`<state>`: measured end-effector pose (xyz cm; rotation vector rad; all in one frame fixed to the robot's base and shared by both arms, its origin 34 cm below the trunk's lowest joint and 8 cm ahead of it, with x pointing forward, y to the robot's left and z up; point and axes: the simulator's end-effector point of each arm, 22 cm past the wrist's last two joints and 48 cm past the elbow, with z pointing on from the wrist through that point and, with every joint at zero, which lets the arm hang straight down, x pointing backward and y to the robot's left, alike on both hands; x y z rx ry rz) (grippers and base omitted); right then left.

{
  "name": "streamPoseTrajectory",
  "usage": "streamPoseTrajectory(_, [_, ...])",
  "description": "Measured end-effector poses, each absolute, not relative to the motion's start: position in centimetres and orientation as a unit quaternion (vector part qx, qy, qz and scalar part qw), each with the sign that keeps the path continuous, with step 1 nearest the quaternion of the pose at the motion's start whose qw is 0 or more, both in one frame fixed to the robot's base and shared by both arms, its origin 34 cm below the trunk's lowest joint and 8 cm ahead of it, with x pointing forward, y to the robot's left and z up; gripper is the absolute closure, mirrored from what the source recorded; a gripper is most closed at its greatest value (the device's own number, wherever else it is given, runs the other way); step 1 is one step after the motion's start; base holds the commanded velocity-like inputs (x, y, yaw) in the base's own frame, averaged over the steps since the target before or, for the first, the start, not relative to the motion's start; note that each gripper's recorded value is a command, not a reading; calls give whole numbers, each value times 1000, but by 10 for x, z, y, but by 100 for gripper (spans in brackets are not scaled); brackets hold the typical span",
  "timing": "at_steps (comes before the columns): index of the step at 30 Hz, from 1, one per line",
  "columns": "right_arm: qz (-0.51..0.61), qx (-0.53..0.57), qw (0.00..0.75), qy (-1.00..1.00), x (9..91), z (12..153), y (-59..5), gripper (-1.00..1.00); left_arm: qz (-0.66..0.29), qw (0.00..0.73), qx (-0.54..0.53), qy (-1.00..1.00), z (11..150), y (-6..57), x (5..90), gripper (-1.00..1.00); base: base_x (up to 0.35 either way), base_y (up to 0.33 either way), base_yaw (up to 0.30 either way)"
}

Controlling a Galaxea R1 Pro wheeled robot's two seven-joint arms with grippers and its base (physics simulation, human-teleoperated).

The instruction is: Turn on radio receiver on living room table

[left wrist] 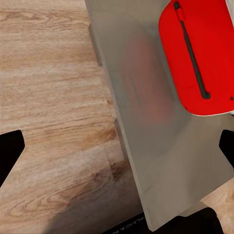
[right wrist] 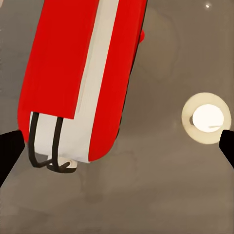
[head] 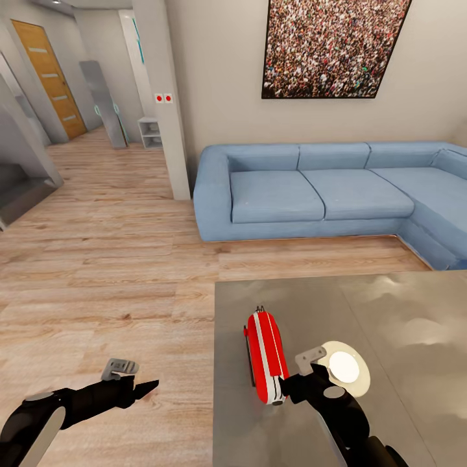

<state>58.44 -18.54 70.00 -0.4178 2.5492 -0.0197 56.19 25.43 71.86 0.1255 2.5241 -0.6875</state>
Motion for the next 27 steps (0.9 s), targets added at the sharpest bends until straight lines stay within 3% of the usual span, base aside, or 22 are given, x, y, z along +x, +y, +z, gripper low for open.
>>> streamPoseTrajectory(27, [-6,-162,253,954,563,686,-190,-100,-264,261,50,927,717,230,564,-100,0,0,0])
